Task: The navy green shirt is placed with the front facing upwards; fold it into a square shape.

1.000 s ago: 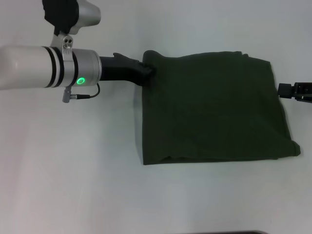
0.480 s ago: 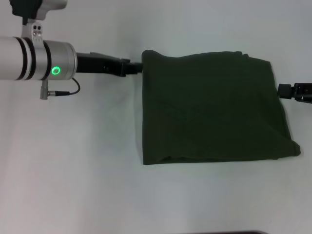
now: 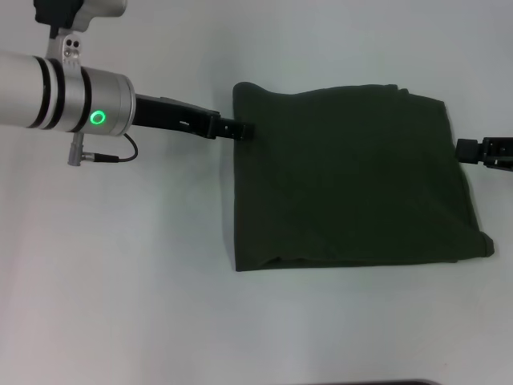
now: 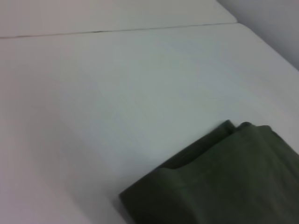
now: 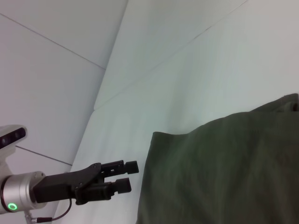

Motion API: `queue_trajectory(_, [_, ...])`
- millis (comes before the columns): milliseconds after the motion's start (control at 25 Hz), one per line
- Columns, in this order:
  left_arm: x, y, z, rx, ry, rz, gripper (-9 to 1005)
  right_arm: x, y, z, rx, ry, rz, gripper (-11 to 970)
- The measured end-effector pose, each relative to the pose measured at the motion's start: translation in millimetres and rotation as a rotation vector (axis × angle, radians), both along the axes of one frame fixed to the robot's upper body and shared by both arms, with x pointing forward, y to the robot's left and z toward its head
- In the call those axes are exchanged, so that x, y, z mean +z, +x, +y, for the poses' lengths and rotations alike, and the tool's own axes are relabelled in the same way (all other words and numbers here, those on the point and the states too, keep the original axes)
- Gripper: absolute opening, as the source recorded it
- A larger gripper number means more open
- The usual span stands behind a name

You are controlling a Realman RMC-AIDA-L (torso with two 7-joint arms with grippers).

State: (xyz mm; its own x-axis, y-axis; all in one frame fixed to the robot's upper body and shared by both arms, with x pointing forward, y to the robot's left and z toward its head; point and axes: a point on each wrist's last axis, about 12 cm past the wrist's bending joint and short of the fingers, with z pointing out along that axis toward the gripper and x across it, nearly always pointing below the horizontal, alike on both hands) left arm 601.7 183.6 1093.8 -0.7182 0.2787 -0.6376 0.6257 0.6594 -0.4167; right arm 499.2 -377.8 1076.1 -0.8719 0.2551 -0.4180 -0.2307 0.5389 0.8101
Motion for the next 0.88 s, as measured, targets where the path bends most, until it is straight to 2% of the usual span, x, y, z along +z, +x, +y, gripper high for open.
queue_trajectory(280, [9.2,0.2,-2.2,-0.029,-0.029,0.024,780,1.1,0.2,-2.0,-0.001,-0.004,-0.001,268])
queue_trajectory(480, [9.6,0.1,-6.3,-0.035,-0.029,0.030,883,1.2,0.2,-2.2,0.000,-0.005,-0.001,268])
queue_trajectory(880, [5.9,0.3,-13.1,-0.035,-0.021,0.015,893,-0.3,-1.3,-1.2,-0.001,-0.002,0.004,268])
